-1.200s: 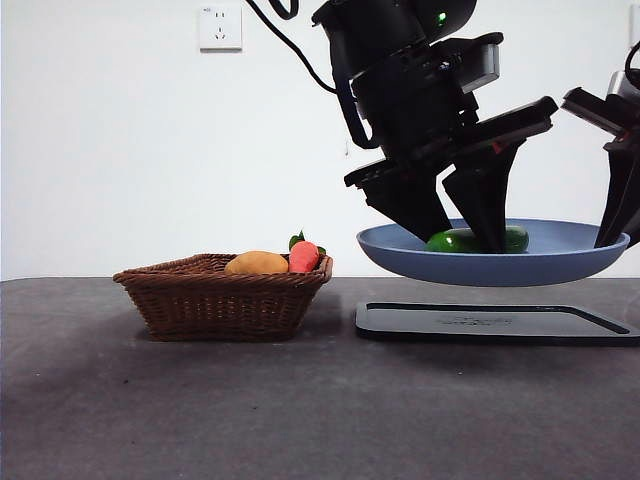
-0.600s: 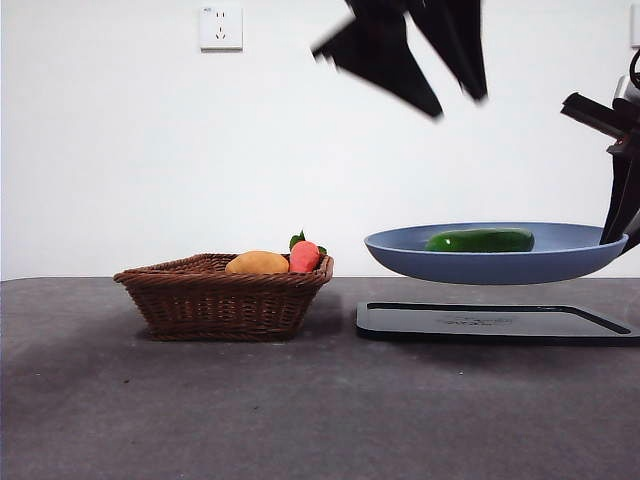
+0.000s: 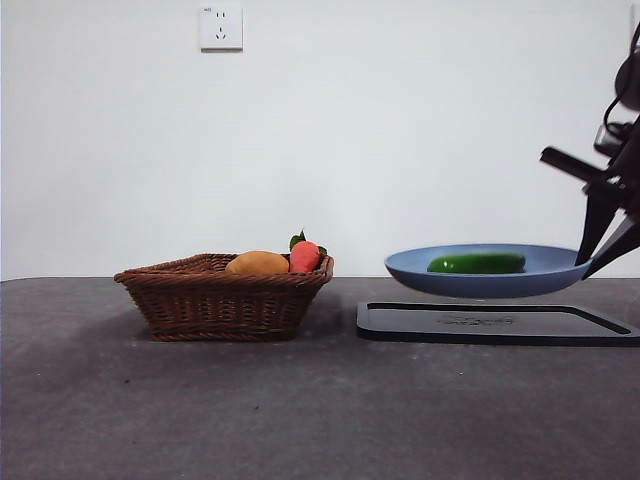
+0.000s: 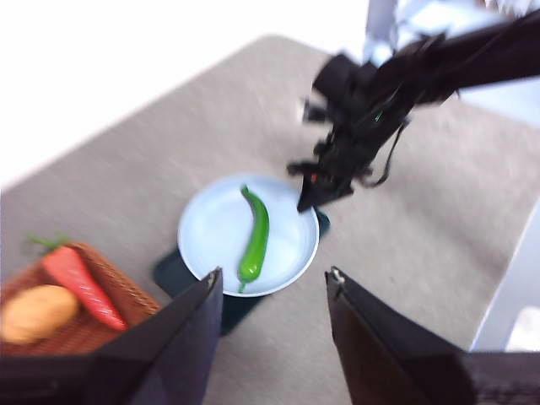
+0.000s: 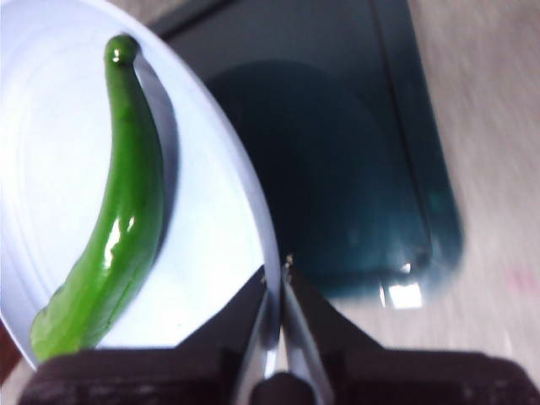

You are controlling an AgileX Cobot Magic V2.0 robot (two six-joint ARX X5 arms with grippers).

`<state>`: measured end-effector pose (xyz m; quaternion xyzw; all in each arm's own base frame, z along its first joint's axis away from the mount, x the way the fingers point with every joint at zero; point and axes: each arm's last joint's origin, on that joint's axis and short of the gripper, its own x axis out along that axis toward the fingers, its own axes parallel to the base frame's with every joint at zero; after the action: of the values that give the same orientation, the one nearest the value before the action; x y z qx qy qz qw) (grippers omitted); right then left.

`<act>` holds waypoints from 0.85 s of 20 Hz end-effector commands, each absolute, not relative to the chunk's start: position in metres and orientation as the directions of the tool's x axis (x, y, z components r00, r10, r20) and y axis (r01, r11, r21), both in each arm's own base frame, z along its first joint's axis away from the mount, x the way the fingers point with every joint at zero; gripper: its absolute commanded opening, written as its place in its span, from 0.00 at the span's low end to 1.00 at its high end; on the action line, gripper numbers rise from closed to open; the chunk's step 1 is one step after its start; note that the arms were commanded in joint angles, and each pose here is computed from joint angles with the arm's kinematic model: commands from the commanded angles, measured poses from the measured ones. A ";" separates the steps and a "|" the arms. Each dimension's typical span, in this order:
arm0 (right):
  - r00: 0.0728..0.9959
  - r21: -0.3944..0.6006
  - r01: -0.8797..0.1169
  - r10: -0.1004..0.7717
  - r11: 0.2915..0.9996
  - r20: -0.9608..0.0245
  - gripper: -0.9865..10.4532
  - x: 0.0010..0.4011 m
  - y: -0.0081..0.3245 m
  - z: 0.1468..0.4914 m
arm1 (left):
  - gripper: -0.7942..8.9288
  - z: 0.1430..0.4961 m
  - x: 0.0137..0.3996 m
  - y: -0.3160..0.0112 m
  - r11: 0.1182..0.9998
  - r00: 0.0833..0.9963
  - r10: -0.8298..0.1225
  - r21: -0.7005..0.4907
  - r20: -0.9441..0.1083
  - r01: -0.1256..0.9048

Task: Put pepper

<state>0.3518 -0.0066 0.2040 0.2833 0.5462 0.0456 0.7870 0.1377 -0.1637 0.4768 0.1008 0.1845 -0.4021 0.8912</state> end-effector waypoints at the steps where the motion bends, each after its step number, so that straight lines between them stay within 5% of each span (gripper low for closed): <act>1: 0.392 0.502 0.245 0.388 0.830 -0.834 0.09 0.372 -0.007 0.194 | 0.31 0.490 0.125 -0.149 0.664 0.634 -0.686 0.047 -0.357 0.746; 11: 0.365 0.484 0.231 0.386 0.844 -0.847 0.10 0.387 -0.008 0.165 | 0.31 0.496 0.107 -0.127 0.668 0.638 -0.692 0.036 -0.338 0.744; 17: 0.365 0.475 0.210 0.382 0.855 -0.849 0.24 0.385 -0.009 0.168 | 0.31 0.494 0.106 -0.127 0.670 0.636 -0.683 0.039 -0.359 0.742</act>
<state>0.3799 -0.0079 0.1675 0.2713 0.5655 0.0514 0.7772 0.1069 -0.1259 0.4901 0.0934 0.1663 -0.3947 0.8988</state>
